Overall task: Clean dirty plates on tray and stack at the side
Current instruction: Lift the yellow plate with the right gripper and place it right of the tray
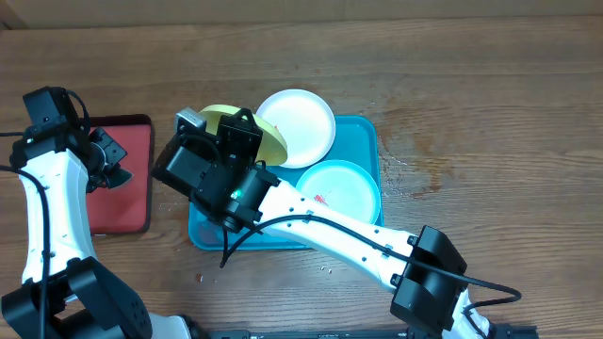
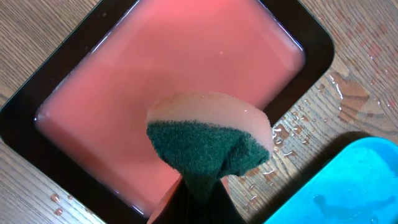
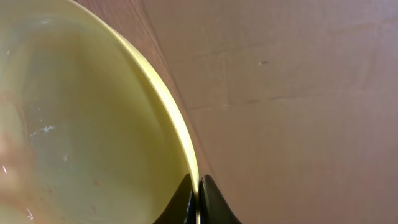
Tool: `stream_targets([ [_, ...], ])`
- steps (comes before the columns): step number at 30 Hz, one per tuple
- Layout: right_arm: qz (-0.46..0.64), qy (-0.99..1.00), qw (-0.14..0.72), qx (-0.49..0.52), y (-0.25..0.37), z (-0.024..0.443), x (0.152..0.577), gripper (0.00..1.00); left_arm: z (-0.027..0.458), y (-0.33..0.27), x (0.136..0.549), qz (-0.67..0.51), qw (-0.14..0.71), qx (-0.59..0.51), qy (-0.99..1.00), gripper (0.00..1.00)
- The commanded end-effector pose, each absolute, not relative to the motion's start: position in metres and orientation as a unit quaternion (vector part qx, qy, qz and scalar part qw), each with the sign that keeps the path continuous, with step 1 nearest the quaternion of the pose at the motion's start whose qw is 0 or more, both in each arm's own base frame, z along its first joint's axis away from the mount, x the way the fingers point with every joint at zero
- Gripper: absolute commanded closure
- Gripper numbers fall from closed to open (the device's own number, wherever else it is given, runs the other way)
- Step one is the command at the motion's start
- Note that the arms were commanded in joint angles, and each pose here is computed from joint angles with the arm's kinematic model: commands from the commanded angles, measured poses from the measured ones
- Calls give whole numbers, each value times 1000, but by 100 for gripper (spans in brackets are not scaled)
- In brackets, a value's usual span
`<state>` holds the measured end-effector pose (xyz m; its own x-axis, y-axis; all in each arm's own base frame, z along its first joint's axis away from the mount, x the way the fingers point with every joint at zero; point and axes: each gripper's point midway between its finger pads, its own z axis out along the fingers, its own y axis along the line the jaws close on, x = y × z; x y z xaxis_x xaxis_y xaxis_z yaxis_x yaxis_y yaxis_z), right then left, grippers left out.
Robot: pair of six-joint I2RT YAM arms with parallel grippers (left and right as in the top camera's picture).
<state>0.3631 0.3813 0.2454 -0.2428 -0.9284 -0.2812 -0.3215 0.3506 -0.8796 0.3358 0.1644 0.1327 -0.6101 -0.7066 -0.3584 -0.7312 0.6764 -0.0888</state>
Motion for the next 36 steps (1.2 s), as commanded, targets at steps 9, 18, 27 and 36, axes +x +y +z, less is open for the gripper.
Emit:
stream_targets([
  [9, -219, 811, 420, -343, 351, 239, 388, 96, 136, 165, 335, 35, 186, -390, 901, 96],
  [18, 190, 901, 283, -269, 306, 244, 409, 96, 136, 163, 336, 30, 187, -390, 901, 96],
  [27, 167, 973, 153, -41, 93, 192, 447, 96, 136, 163, 337, 30, 188, -390, 901, 96],
  [36, 147, 977, 112, 105, -16, 128, 452, 96, 136, 163, 337, 29, 187, -391, 901, 96],
])
